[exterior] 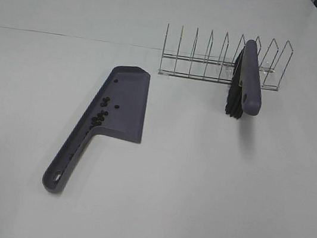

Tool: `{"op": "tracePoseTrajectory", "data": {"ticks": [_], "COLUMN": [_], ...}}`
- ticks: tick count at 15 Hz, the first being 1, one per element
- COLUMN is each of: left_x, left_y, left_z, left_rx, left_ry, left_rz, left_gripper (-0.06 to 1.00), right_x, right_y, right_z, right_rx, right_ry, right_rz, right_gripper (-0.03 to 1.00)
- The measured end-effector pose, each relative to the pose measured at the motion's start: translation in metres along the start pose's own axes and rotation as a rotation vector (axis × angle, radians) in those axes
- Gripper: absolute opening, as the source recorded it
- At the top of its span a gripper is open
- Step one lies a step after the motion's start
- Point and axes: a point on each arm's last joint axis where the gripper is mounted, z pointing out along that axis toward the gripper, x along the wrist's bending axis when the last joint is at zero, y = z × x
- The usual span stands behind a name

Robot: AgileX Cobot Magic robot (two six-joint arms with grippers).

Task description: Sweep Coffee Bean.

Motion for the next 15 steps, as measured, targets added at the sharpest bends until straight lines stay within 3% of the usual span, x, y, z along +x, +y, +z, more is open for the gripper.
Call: {"op": "tracePoseTrajectory", "data": {"ticks": [6, 8, 11, 15], "left_x": [0.0, 0.003, 0.005, 0.001], "left_y": [0.0, 0.0, -0.001, -0.009], "left_z": [0.0, 0.0, -0.003, -0.015], "left_rx": [-0.001, -0.005, -0.032, -0.136], "left_ry": [0.015, 0.1, 0.231, 0.385], "left_rz": [-0.01, -0.07, -0.158, -0.232], "left_gripper": [0.69, 0.69, 0.69, 0.69], "right_x": [0.0, -0.001, -0.004, -0.001], "right_y": [0.0, 0.0, -0.004, -0.018], "right_z": [0.0, 0.0, -0.007, -0.027], "right_rx": [0.0, -0.003, -0.056, -0.222], "right_ry": [0.0, -0.009, -0.089, -0.267], "right_rz": [0.0, 0.016, 0.091, 0.199], "right_gripper": [0.72, 0.72, 0.72, 0.72]}}
